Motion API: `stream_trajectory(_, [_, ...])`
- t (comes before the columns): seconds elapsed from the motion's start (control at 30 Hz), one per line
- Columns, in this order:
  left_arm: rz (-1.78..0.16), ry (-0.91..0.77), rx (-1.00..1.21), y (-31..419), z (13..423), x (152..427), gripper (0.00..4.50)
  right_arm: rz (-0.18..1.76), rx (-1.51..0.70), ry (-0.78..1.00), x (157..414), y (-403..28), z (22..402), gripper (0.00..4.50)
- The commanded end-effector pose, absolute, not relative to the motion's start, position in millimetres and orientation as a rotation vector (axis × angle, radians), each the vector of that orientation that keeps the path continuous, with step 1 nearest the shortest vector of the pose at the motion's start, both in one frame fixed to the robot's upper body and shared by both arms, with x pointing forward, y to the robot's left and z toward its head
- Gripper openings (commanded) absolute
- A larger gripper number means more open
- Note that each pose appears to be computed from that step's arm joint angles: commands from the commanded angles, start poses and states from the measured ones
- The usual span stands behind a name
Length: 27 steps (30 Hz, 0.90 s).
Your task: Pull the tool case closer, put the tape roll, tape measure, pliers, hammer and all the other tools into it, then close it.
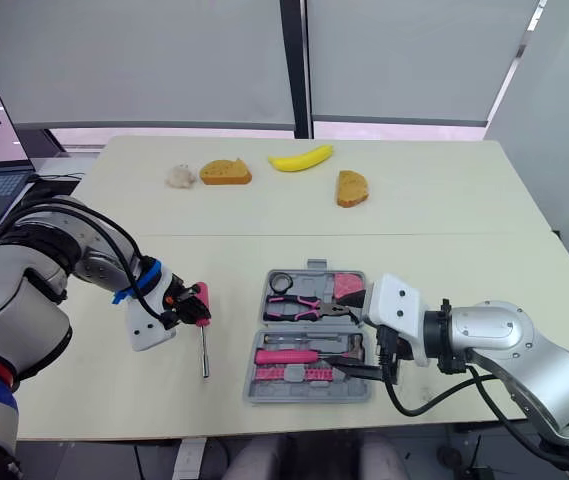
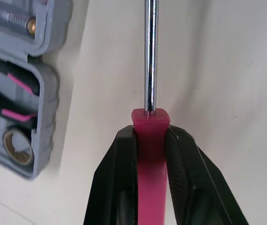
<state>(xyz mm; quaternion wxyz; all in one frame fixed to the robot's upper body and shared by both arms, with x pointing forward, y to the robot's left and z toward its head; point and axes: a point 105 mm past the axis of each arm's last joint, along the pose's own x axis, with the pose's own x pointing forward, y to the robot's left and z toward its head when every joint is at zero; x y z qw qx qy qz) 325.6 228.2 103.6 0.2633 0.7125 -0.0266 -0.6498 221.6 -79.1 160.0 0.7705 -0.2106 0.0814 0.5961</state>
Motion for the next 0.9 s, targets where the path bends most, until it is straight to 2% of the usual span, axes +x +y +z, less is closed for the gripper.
stream_trajectory(0.03, [-1.674, -0.115, 1.833, 225.6, 115.4, 323.4, 0.48, 1.299, -0.479, 0.136, 220.3, -76.0, 164.9, 4.5])
stream_trajectory(0.53, [-1.52, -0.166, 1.701, 231.6, 105.7, 306.2, 0.48, 1.283, -0.504, 0.173, 218.2, -75.2, 155.2, 4.5])
stream_trajectory(0.77, [-1.387, -0.049, 1.642, 229.7, 110.1, 307.8, 0.48, 1.273, -0.516, 0.174, 222.5, -72.5, 150.7, 4.5])
stream_trajectory(0.9, [-1.301, 0.038, 1.53, 228.5, 113.7, 305.7, 0.48, 1.274, -0.52, 0.175, 224.7, -71.5, 149.1, 4.5])
